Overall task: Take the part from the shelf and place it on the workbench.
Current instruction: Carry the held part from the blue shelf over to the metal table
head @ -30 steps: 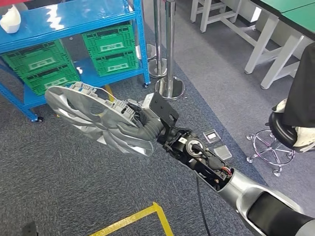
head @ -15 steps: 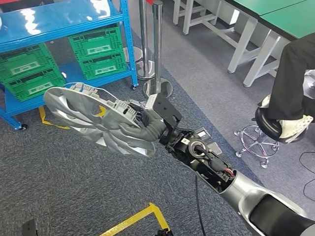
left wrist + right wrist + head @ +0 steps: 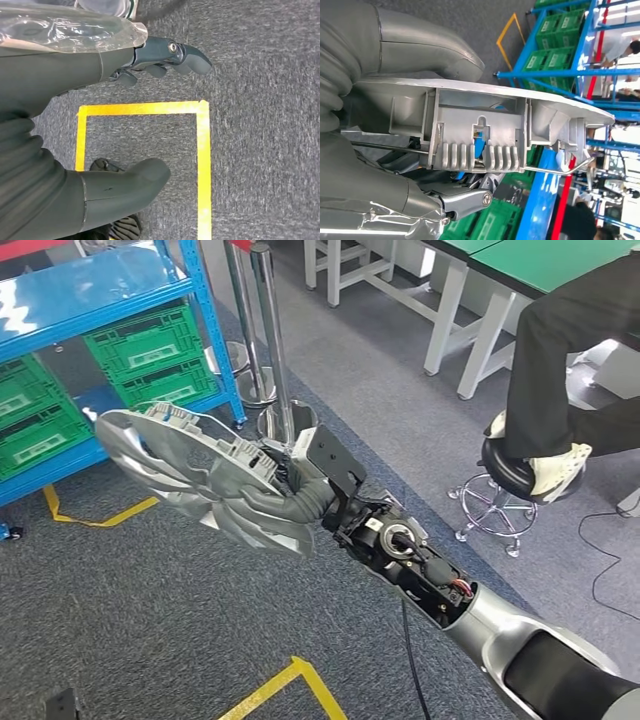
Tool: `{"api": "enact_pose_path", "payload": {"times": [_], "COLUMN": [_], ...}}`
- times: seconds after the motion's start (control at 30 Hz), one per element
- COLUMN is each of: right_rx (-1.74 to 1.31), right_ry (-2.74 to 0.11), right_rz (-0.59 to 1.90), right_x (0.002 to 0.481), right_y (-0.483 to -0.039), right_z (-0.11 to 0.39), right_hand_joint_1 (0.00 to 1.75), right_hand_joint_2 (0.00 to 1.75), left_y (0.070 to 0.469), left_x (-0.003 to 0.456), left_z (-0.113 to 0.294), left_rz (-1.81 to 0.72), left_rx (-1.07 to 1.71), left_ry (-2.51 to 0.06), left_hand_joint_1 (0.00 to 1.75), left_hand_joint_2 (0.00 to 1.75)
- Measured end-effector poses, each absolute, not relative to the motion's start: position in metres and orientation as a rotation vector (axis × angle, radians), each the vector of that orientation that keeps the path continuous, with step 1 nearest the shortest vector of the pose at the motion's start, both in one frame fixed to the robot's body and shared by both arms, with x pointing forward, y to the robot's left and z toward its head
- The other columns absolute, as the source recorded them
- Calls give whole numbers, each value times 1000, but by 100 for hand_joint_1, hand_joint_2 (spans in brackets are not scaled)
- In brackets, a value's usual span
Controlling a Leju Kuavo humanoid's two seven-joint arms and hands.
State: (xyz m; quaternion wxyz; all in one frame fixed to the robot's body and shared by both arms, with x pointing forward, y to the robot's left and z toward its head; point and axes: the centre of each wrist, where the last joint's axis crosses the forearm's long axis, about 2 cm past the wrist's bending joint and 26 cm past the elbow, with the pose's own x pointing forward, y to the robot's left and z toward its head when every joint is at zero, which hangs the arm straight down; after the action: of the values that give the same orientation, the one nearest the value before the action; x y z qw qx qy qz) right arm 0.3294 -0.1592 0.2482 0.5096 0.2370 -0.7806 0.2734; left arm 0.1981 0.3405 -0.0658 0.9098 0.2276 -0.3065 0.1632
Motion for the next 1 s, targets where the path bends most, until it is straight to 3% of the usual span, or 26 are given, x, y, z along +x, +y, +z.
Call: {"api": "enact_pose_path", "payload": {"times": [1.0], "right_rx": [536], "right_ry": [-1869], "right_rz": [664], "right_x": [328], "right_y": [-160], "right_z": [249], "right_hand_joint_1": [175], "right_hand_joint_2": [175], "left_y": [341], "left_x": [198], "left_z": [-66], "left_rz": [329], "left_rx": [468], "left_ry": [-633], "left_hand_joint_1": [0], "left_hand_joint_2": [175]}}
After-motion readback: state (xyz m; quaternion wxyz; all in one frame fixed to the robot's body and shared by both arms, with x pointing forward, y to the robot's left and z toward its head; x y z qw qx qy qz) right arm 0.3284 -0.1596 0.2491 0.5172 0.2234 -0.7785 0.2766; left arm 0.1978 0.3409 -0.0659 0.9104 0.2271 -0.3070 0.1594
